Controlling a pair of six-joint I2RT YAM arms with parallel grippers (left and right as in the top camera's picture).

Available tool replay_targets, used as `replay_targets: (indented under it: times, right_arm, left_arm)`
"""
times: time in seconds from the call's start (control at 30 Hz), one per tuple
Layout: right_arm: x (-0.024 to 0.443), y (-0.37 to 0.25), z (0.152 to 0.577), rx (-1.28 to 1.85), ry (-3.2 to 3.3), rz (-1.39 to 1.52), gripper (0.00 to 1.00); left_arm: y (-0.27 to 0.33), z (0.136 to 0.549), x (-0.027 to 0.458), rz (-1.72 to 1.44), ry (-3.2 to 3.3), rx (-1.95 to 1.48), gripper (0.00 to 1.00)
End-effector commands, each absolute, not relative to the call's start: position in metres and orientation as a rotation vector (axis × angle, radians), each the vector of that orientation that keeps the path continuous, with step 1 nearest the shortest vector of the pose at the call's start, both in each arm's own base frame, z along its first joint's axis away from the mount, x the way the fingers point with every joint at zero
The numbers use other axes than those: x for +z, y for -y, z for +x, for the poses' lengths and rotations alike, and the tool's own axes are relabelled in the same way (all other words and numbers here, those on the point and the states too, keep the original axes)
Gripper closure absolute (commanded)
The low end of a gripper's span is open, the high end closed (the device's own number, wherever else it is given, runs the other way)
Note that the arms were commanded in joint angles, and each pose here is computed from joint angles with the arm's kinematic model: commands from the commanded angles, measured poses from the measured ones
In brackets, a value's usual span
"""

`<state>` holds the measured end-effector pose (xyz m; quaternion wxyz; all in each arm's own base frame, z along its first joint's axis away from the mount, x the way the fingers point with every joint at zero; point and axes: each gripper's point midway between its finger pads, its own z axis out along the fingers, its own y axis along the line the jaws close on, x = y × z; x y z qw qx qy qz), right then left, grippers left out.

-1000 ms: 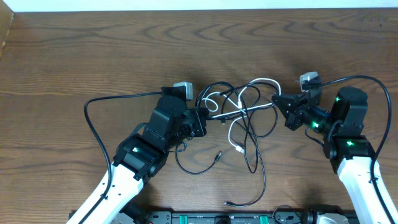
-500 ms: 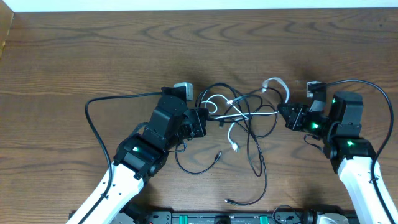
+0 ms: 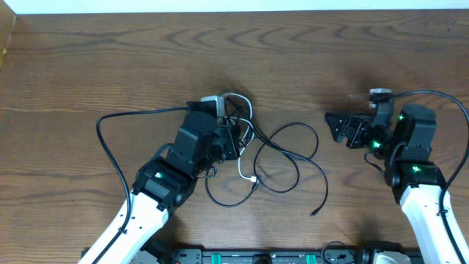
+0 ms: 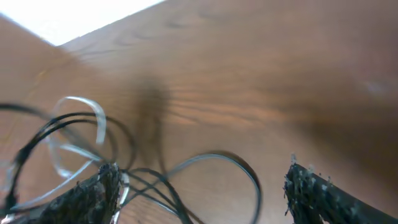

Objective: Untangle cables

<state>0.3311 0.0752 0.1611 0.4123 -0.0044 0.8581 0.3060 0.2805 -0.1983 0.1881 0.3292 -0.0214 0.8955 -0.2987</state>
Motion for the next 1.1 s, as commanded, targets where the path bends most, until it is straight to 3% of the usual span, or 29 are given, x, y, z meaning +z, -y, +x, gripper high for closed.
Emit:
replay_targets:
  times: [0.0,0.2,0.3,1.07]
  right_arm:
    - [0.186,-0.11,0.316,0.885,-2.002,-0.397,0.16]
    - [0.192,-0.142,0.297,0.838,-1.823,-0.781,0.14]
    - [0.194,-0.16,0.287,0.821,-1.733,-0.935,0.18]
    - [0.192,-0.185,0.272,0.775,-1.618,-1.123,0.13]
  left_arm:
    - [0.219,0.268,0.201,0.211,-2.296,-0.878,0.93]
    - [0.249,0.242,0.221,0.542,-2.175,-1.076,0.93]
    - [0.253,0.235,0.224,0.585,-2.161,-1.121,0.92]
    - [0.273,0.203,0.251,0.791,-2.018,-1.37,0.92]
